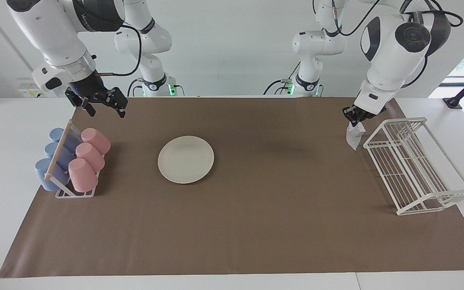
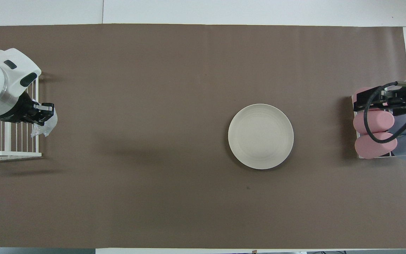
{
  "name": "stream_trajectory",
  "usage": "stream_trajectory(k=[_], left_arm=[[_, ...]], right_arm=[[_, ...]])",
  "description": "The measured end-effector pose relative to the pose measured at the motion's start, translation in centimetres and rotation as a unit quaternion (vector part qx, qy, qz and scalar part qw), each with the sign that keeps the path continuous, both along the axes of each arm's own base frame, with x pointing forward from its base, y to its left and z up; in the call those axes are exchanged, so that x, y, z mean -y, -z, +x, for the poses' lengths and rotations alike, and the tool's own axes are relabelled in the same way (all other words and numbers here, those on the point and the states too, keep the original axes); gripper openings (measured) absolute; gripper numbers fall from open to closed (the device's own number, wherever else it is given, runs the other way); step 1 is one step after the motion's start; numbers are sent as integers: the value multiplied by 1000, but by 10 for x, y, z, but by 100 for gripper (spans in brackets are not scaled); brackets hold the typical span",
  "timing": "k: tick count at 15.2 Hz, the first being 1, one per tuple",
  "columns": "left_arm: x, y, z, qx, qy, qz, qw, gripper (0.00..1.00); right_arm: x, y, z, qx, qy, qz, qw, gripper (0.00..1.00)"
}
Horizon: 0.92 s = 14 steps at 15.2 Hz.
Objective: Wipe plate with sponge
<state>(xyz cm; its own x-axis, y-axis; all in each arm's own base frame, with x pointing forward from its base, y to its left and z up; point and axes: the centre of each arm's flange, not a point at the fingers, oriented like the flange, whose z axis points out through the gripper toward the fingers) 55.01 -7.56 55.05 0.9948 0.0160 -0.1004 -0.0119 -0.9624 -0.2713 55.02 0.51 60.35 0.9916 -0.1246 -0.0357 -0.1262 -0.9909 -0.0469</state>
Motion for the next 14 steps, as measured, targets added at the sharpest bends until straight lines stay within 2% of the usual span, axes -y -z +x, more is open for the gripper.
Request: stream_trajectory(k=[3, 6, 8, 11, 14], left_arm=[[-9, 6, 14, -2, 28, 126, 992, 6], [-17, 18, 44, 0, 49, 240, 969, 6], [-26, 34, 61, 0, 58, 305, 951, 6], [-32, 75, 77, 7, 25, 348, 937, 6], [-36, 126, 88, 2, 3, 379, 925, 6]], right_arm=[[-1, 0, 0, 0, -1, 0, 1000, 100], [0, 0, -1, -2, 0, 0, 1000, 100], [11, 3, -4, -19, 9, 0, 1000, 100], [27, 4, -6, -26, 15, 1, 1000, 100], [28, 3, -6, -22, -2, 2, 1000, 100]])
